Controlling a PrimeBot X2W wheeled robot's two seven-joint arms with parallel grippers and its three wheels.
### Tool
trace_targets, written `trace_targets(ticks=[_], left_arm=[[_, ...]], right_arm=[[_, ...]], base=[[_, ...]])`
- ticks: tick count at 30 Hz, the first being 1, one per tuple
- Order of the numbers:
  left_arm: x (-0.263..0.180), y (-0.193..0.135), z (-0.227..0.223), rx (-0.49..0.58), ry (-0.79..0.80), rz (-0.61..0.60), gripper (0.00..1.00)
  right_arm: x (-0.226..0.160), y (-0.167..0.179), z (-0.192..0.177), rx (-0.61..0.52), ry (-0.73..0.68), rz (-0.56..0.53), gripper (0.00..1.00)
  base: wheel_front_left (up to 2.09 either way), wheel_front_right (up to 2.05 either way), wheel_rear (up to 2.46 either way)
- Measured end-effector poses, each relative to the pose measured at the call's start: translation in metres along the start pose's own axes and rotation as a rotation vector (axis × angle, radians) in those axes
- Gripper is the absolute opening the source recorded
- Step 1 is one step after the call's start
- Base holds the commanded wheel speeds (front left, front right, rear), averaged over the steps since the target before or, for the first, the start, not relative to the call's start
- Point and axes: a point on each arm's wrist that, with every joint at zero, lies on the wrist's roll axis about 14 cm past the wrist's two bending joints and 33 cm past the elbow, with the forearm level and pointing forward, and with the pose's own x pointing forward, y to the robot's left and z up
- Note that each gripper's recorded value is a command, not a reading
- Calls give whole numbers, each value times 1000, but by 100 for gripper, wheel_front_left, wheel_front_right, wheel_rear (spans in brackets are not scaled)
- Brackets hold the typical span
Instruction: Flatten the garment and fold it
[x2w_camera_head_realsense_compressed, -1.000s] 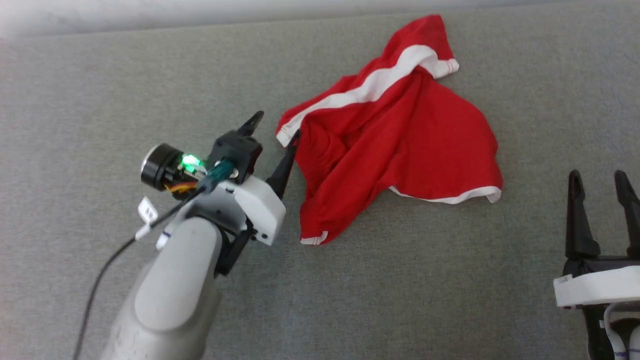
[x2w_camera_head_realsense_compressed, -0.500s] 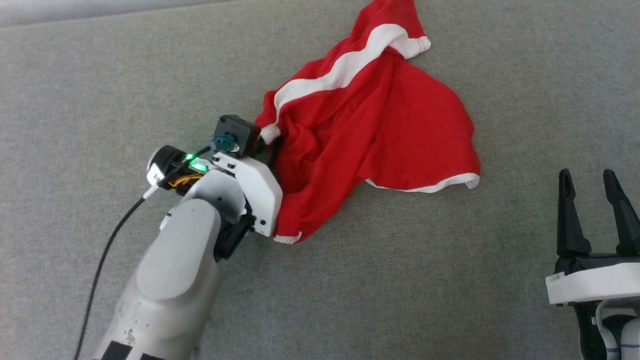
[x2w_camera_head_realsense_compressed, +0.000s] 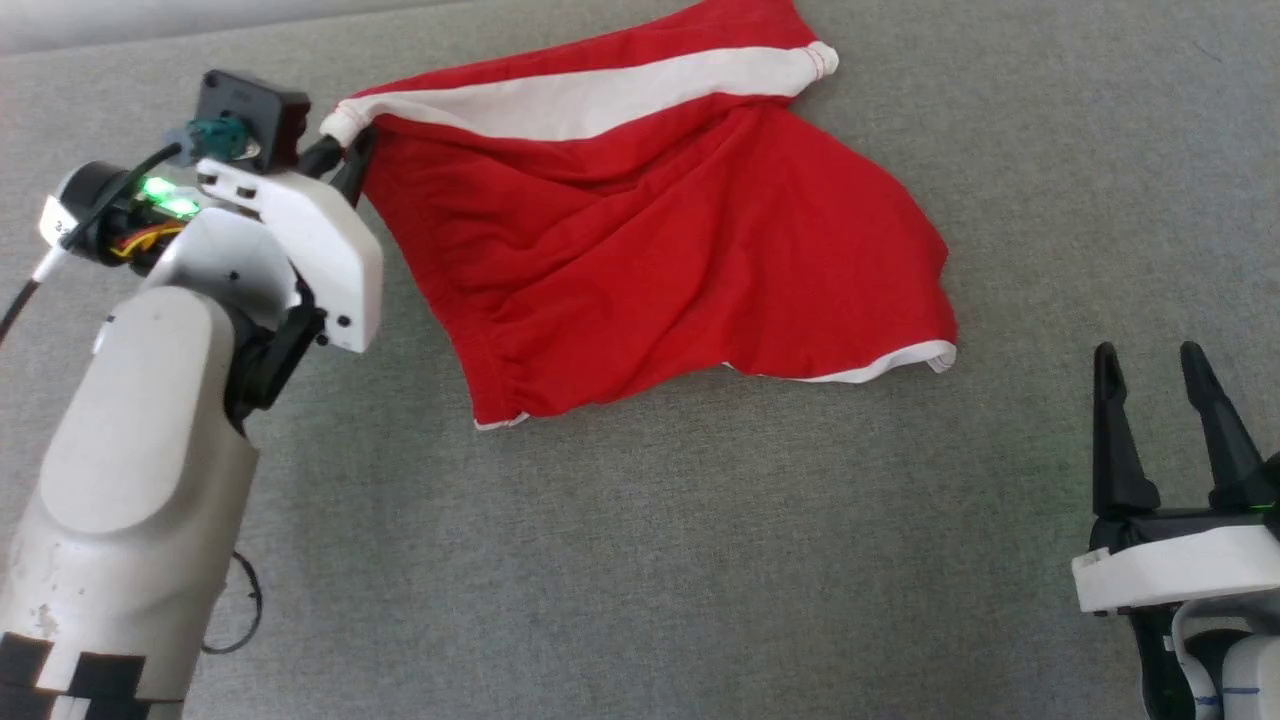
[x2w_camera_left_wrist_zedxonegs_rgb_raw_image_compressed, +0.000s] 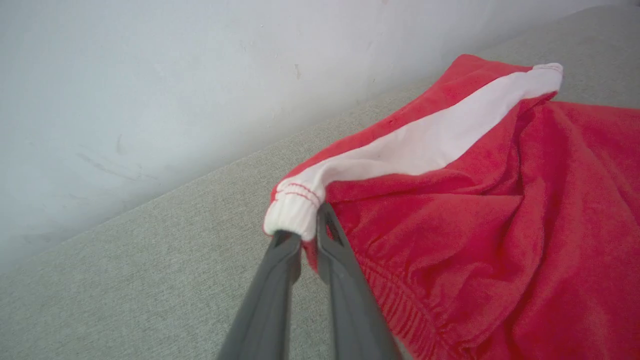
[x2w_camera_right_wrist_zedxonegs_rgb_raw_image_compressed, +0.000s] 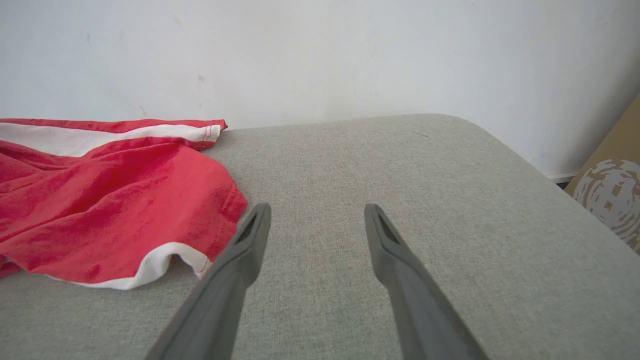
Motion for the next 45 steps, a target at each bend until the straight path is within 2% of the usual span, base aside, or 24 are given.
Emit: trace_targets(ticks=[2, 3, 4, 5, 6, 10, 17, 23, 28, 32, 35, 45], left_arm=[[2, 3, -6, -3, 13, 4, 46], [4, 3, -9, -15, 15, 4, 68], [5, 2, -12, -25, 15, 4, 85], [5, 2, -16, -40, 16, 9, 97], [6, 1, -18, -57, 12, 17, 100], [2, 5, -4, -75, -74, 43, 100], [-46, 19, 72, -126, -456, 158, 100], [-105, 4, 58, -165, -574, 252, 100], [-140, -22, 7, -252, -499, 305, 100], [-151, -33, -3, -297, -479, 305, 100], [-148, -40, -8, -299, -438, 261, 100], [-100, -79, -40, -363, -133, 58, 100]], right_arm=[[0, 0, -4, 1, 11, 0, 100], [0, 0, -6, 1, 17, -1, 100], [1, 0, -7, 0, 21, -2, 100], [2, 0, -8, 1, 22, -2, 100], [3, 0, -8, 1, 22, 0, 100], [6, 3, -7, 2, 18, 7, 100], [3, 7, 7, 9, -20, 20, 100], [-7, 10, 15, 21, -36, 31, 100], [-11, 14, 20, 24, -47, 45, 100], [-9, 22, 22, 26, -46, 69, 100], [-6, 28, 23, 25, -46, 83, 100], [-1, 33, 11, 25, -7, 98, 100]], base=[[0, 0, 0], [0, 0, 0], [0, 0, 0], [0, 0, 0], [0, 0, 0], [0, 0, 0], [0, 0, 0], [0, 0, 0], [0, 0, 0], [0, 0, 0], [0, 0, 0], [0, 0, 0]])
